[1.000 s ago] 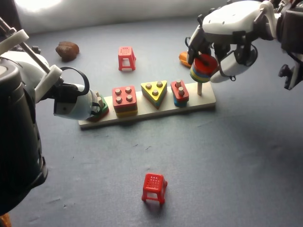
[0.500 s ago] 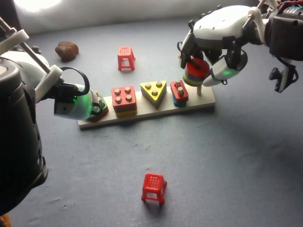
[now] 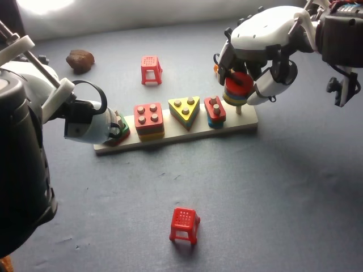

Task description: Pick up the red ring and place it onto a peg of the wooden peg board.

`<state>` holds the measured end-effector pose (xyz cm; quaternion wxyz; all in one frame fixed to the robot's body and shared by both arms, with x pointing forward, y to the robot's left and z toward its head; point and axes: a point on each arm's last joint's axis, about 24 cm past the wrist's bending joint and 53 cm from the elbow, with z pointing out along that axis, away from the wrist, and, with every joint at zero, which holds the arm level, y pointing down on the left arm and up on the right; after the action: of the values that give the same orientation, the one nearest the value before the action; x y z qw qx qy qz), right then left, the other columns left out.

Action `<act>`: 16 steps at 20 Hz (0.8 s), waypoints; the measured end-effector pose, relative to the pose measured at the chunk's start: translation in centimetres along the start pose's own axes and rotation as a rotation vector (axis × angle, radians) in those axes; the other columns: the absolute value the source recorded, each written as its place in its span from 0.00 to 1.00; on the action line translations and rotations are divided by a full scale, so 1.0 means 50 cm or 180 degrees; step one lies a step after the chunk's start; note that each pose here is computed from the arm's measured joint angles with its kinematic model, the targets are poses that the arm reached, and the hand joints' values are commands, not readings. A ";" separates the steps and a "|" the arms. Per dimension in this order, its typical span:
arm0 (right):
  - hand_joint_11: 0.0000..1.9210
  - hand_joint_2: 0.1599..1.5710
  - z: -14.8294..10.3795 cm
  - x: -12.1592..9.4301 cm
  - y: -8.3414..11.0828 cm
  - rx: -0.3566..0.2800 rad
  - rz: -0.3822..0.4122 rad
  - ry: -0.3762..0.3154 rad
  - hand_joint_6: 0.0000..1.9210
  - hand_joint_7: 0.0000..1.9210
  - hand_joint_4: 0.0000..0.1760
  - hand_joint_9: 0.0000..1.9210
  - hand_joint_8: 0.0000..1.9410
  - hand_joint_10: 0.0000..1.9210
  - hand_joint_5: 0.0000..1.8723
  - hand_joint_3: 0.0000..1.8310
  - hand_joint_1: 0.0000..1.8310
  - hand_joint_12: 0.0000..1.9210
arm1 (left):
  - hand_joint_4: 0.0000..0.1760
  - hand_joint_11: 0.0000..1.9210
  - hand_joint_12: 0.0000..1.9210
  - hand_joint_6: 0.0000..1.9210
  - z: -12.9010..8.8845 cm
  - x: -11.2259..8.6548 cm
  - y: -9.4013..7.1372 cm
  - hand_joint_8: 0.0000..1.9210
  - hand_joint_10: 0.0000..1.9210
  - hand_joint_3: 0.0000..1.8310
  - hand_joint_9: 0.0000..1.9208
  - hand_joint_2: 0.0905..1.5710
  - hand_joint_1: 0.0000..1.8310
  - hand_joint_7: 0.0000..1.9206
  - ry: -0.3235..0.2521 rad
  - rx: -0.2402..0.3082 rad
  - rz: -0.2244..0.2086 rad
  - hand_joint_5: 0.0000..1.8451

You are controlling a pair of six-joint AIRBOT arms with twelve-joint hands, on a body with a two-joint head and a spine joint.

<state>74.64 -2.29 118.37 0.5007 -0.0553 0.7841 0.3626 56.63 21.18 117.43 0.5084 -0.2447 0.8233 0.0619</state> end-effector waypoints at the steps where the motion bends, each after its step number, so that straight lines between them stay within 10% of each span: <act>1: 0.31 0.68 0.000 0.003 0.003 -0.0006 -0.0042 0.0029 0.53 0.52 0.12 0.52 0.51 0.34 0.50 0.00 0.66 0.70 | 0.00 0.00 0.00 0.00 0.000 0.000 0.000 0.00 0.00 0.00 0.02 0.74 0.00 0.02 -0.0001 0.0000 0.0000 0.03; 16: 0.31 0.69 -0.004 0.009 0.010 -0.0021 -0.0326 0.0095 0.55 0.53 0.07 0.52 0.51 0.32 0.49 0.00 0.66 0.70 | 0.00 0.01 0.00 0.00 0.000 0.000 0.000 0.00 0.00 0.00 0.03 0.74 0.00 0.04 -0.0001 0.0000 0.0000 0.04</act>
<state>74.04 -1.92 118.32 0.5067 -0.1025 0.7864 0.3382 56.63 21.18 117.44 0.5085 -0.2447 0.8232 0.0619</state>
